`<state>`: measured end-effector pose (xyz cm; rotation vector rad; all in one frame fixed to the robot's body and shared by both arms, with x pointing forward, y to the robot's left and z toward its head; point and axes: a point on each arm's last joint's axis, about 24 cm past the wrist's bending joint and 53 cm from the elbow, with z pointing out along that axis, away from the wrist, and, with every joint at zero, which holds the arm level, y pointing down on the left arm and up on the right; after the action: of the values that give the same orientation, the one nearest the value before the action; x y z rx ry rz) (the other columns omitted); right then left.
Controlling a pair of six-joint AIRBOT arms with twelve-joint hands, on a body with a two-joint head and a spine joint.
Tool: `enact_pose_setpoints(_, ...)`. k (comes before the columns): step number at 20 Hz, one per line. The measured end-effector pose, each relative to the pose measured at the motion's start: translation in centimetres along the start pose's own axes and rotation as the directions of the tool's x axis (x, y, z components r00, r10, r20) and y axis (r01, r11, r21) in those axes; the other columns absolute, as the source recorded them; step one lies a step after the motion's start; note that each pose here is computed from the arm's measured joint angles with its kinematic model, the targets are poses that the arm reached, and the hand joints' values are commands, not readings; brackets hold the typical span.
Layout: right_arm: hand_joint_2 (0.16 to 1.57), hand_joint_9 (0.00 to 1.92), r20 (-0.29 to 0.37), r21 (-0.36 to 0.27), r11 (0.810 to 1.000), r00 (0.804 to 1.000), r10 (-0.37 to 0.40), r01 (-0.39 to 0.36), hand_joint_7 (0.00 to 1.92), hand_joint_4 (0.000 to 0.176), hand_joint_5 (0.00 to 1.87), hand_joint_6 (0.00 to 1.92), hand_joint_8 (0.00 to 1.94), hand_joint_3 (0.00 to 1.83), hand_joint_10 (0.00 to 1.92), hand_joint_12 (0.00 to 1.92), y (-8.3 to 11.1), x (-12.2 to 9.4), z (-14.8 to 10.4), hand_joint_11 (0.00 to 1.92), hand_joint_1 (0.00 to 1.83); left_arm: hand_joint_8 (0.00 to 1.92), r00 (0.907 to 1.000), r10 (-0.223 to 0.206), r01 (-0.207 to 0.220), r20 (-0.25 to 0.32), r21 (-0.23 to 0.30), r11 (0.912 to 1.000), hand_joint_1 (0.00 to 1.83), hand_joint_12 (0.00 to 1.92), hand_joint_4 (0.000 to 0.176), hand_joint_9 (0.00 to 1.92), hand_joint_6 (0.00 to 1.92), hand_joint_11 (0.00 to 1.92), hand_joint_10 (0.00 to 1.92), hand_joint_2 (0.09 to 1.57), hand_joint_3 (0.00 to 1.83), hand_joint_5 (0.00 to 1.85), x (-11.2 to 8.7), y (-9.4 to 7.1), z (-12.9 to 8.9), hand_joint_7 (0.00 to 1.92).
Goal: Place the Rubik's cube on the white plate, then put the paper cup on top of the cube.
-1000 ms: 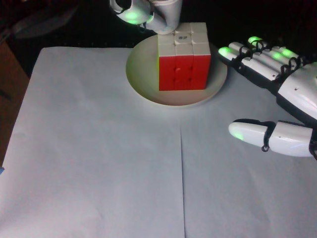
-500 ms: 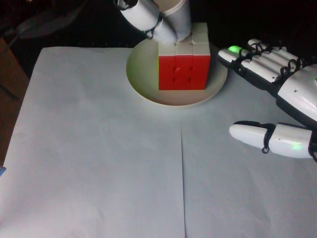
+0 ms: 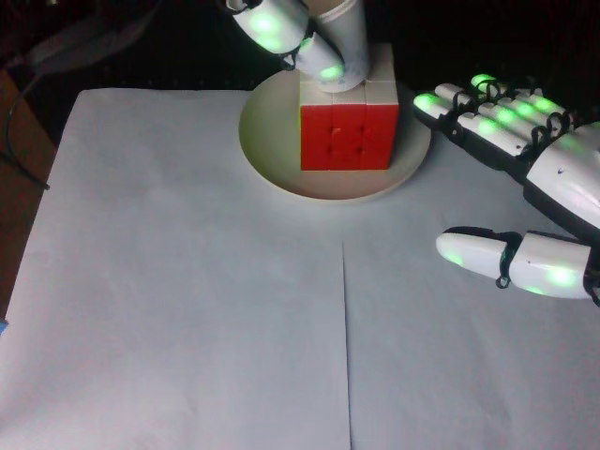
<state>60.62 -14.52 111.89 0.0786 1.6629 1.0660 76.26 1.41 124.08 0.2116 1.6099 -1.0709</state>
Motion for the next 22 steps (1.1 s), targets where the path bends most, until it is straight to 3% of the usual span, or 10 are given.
enact_pose_setpoints(2, 1.24, 0.0, 0.0, 0.0, 1.0, 1.0, 0.0, 0.0, 0.0, 0.004, 0.0, 0.0, 0.0, 0.0, 0.35, 0.71, 0.0, 0.0, 0.0, 0.0, 0.37, 1.19, 1.0, -0.007, 0.007, 0.003, 0.01, 0.9999, 1.09, 1.92, 0.015, 0.19, 1.49, 0.14, 1.45, 0.86, 0.65, 0.23, -0.1, -0.2, 0.0, 0.23)
enact_pose_setpoints(5, 1.23, 0.0, 0.0, -0.001, 1.0, 1.0, 0.0, 0.0, 0.0, 0.013, 0.0, 0.0, 0.0, 0.0, 0.35, 0.77, 0.0, 0.0, 0.0, 0.0, 0.43, 0.34, 1.0, -0.007, 0.007, 0.002, 0.011, 0.9999, 1.02, 1.62, 0.012, 0.34, 0.83, 0.06, 0.76, 1.02, 0.24, 0.26, 0.0, -0.3, 0.0, 0.47)
enact_pose_setpoints(8, 1.23, 0.0, 0.0, -0.001, 1.0, 1.0, 0.001, -0.001, 0.0, 0.013, 0.0, 0.0, 0.0, 0.0, 0.38, 0.82, 0.0, 0.0, 0.0, 0.0, 0.41, 0.02, 1.0, -0.005, 0.005, 0.001, 0.011, 0.9999, 0.95, 1.59, 0.027, 0.3, 0.5, 0.0, 0.58, 1.15, 0.01, 0.31, 0.0, -0.3, 0.0, 0.49)
enact_pose_setpoints(11, 1.23, 0.0, -0.001, -0.001, 1.0, 1.0, 0.0, 0.0, 0.01, 0.014, 0.0, 0.0, 0.0, 0.0, 0.37, 0.79, 0.0, 0.0, 0.0, 0.0, 0.4, 0.0, 1.0, -0.001, 0.001, -0.003, 0.016, 0.9999, 0.77, 1.46, 0.113, 0.13, 0.13, 0.0, 0.16, 1.11, 0.0, 0.16, 0.2, -0.5, 0.2, 0.16)
enact_pose_setpoints(12, 1.23, 0.0, 0.0, -0.001, 1.0, 1.0, 0.001, -0.001, 0.01, 0.014, 0.0, 0.0, 0.0, 0.0, 0.37, 0.79, 0.0, 0.0, 0.0, 0.0, 0.4, 0.0, 1.0, -0.001, 0.001, -0.004, 0.015, 0.9999, 0.77, 1.44, 0.117, 0.11, 0.12, 0.0, 0.15, 1.11, 0.0, 0.14, 0.3, -0.5, 0.2, 0.13)
enact_pose_setpoints(13, 1.22, 0.0, 0.0, 0.0, 1.0, 1.0, 0.001, -0.001, 0.01, 0.02, 0.0, 0.0, 0.0, 0.0, 0.37, 0.76, 0.0, 0.0, 0.0, 0.0, 0.39, 0.0, 1.0, -0.001, 0.001, -0.004, 0.015, 0.9999, 0.66, 1.51, 0.164, 0.05, 0.07, 0.0, 0.13, 1.1, 0.0, 0.07, 0.3, -0.5, 0.2, 0.04)
enact_pose_setpoints(15, 1.22, 0.0, 0.0, -0.001, 1.0, 1.0, 0.0, 0.0, 0.05, 0.021, 0.0, 0.0, 0.01, 0.0, 0.46, 0.85, 0.0, 0.0, 0.0, 0.0, 0.43, 0.0, 1.0, -0.006, 0.006, 0.001, 0.016, 0.9998, 0.64, 0.96, 0.161, 0.0, 0.0, 0.0, 0.01, 1.05, 0.0, 0.0, 0.0, -0.5, 0.0, 0.0)
enact_pose_setpoints(18, 1.21, 0.0, -0.004, 0.007, 1.0, 1.0, 0.0, 0.0, 0.04, 0.026, 0.0, 0.0, 0.0, 0.0, 0.39, 0.76, -0.2, 0.1, -0.2, 0.0, 0.4, 0.0, 0.9988, -0.028, 0.027, 0.039, 0.045, 0.9986, 0.62, 1.22, 0.176, 0.0, 0.0, 0.0, 0.0, 1.0, 0.0, 0.0, -1.8, -0.7, -1.8, 0.0)
enact_pose_setpoints(20, 1.18, 0.01, -0.005, 0.011, 1.0, 1.0, -0.003, 0.003, 0.04, 0.055, 0.0, 0.0, 0.0, 0.0, 0.38, 0.68, -0.3, 0.0, -0.2, 0.0, 0.47, 0.01, 0.9966, -0.041, 0.037, 0.071, 0.062, 0.9974, 0.52, 1.52, 0.176, 0.11, 0.0, 0.0, 0.05, 0.93, 0.0, 0.0, -3.3, -0.6, -3.3, 0.03)
enact_pose_setpoints(22, 1.2, 0.01, -0.003, 0.007, 1.0, 1.0, -0.005, 0.005, 0.0, 0.034, 0.0, 0.0, 0.0, 0.0, 0.25, 0.53, -0.1, -0.2, -0.3, 0.0, 0.4, 0.0, 0.995, -0.051, 0.044, 0.086, 0.078, 0.996, 0.65, 0.19, 0.156, 0.0, 0.0, 0.0, 0.0, 1.0, 0.01, 0.0, -3.9, -0.7, -4.4, 0.0)
